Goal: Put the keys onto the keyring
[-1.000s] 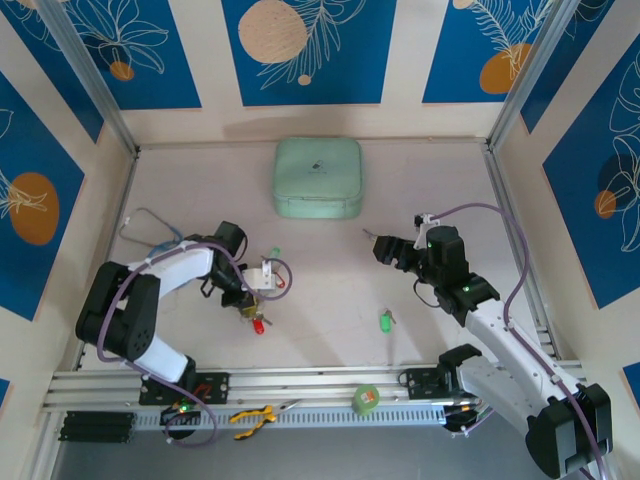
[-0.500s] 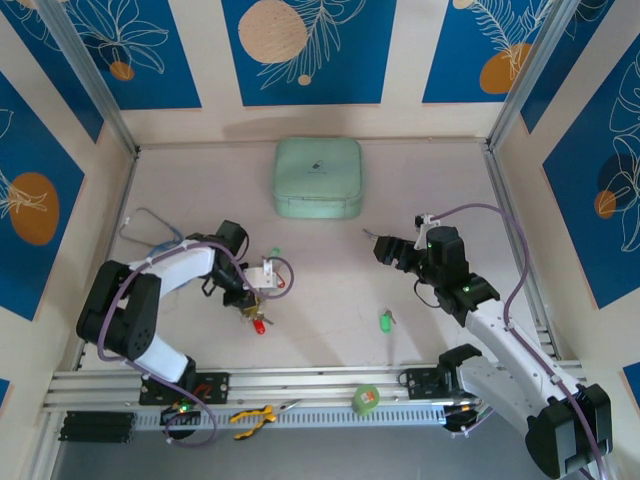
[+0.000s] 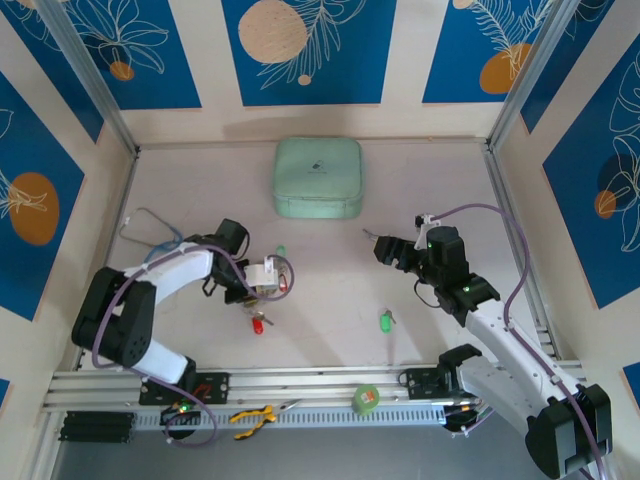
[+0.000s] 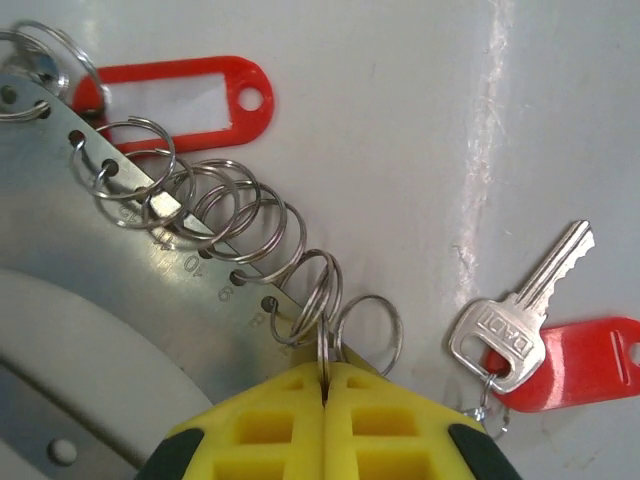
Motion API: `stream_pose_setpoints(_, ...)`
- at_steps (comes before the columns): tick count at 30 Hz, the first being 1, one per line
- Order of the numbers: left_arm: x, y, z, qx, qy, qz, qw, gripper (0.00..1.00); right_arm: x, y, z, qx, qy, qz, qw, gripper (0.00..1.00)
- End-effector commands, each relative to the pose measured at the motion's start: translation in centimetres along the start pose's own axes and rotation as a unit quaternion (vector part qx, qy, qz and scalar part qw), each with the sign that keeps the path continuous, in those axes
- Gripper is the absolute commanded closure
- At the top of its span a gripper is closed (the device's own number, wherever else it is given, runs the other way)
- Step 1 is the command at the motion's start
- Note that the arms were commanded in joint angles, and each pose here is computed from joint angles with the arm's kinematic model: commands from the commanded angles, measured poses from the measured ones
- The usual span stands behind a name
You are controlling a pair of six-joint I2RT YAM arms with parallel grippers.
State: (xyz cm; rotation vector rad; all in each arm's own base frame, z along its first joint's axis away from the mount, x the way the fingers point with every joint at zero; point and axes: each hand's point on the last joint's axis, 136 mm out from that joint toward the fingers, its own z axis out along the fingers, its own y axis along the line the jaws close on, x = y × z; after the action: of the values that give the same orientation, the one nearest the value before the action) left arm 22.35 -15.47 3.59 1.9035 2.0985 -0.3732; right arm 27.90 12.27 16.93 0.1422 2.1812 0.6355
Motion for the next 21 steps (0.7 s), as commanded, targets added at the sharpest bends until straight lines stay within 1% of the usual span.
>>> stream_pose_setpoints(1, -0.7, -0.2, -0.7, -0.039, -0.021, 0.046, 0.998, 1.0, 0.2, -0.3, -0.2, 0.004, 0.0, 0.004, 1.0, 0.13)
stream_pose_setpoints(6, -1.4, 0.0, -1.7, -0.093, -0.051, 0.081, 0.991, 1.0, 0.4, -0.1, 0.1, 0.001, 0.008, -0.006, 1.0, 0.14)
stream_pose_setpoints(11, -1.5, -0.3, -2.3, -0.116, -0.066, 0.094, 0.987, 1.0, 0.8, 0.2, 0.5, 0.0, 0.02, -0.018, 1.0, 0.14)
stream_pose_setpoints(14, -1.7, -0.5, -2.3, -0.107, -0.074, 0.072, 0.989, 1.0, 1.1, 0.6, 0.8, -0.005, 0.03, -0.026, 0.999, 0.15)
stream_pose_setpoints(21, -3.6, -0.9, -2.3, -0.048, -0.11, -0.012, 0.993, 1.0, 2.0, 2.6, 1.4, -0.034, 0.056, -0.051, 0.997, 0.16)
